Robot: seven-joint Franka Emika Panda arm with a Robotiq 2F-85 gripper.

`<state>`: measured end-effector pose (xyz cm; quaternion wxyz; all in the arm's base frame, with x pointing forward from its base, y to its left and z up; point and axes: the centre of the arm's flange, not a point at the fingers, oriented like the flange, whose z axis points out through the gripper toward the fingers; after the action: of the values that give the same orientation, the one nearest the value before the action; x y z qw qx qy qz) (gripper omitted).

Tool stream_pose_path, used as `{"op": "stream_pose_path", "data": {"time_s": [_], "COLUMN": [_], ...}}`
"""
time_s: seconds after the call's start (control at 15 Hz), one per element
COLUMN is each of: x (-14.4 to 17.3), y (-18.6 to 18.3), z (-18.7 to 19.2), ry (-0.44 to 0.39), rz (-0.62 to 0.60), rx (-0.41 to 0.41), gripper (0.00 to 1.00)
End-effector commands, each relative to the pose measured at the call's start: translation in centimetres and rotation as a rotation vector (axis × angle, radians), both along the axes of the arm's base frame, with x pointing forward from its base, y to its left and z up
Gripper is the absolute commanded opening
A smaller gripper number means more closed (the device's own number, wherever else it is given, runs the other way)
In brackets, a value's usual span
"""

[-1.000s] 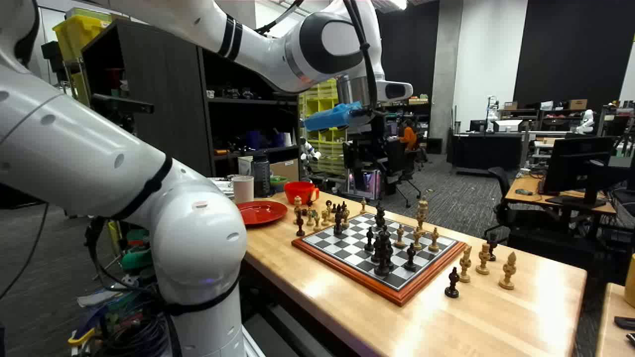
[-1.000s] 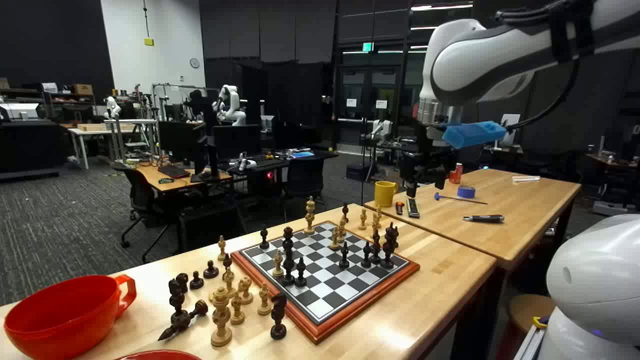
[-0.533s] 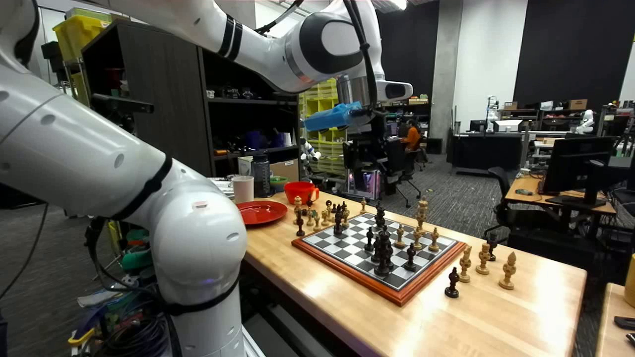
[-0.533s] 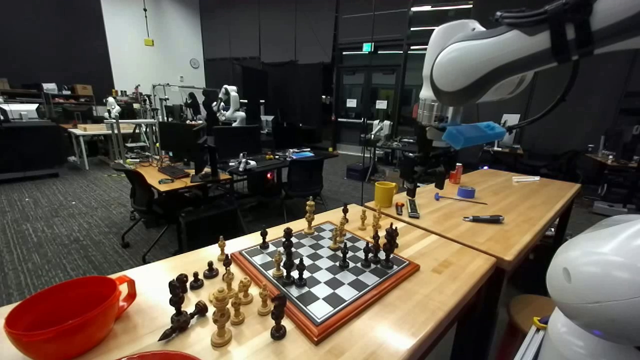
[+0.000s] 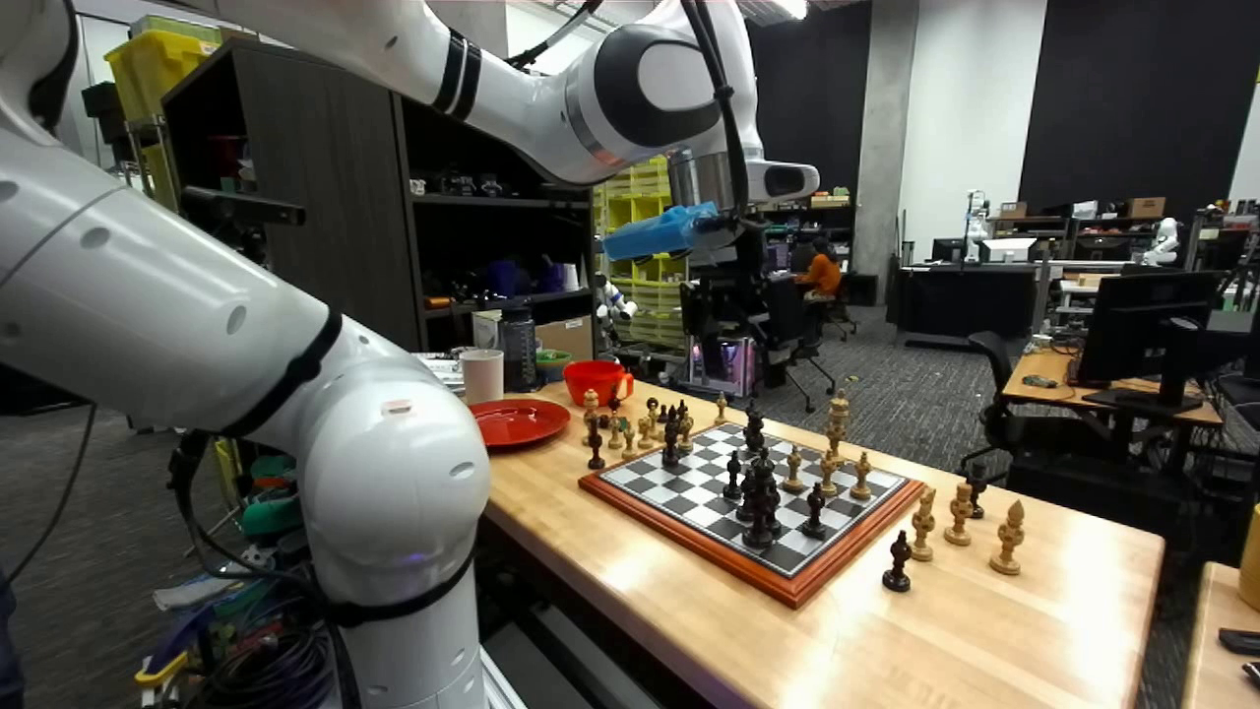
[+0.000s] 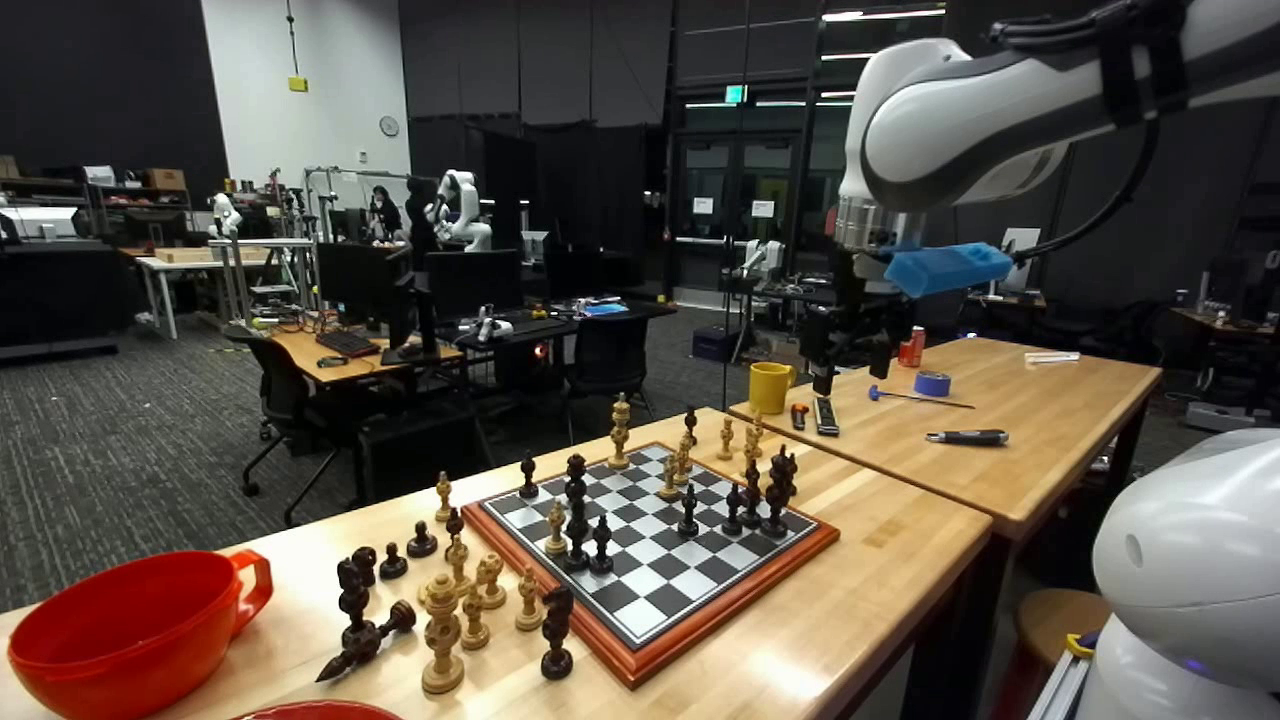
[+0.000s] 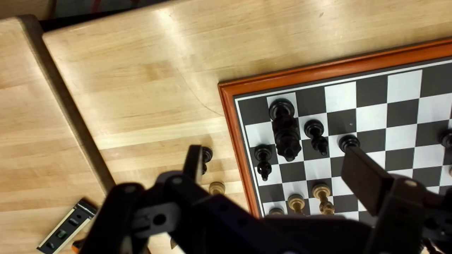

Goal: Move one black chess piece away from you

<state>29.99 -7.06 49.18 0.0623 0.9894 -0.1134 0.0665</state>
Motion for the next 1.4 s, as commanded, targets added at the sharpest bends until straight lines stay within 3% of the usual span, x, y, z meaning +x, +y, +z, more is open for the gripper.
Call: {"op": "stream_pose_path", "data": {"time_s": [0.0, 0.73, 1.33], "x": [0.0, 0.0, 6.0], "y": [0.0, 0.0, 8.9], "z": [0.0, 0.0, 1.3], "ry": [0.000, 0.000, -0.030], "rz": [0.000, 0.000, 0.138], "rx": [0.000, 0.000, -0.031], "gripper": [1.00, 1.00, 1.00]}}
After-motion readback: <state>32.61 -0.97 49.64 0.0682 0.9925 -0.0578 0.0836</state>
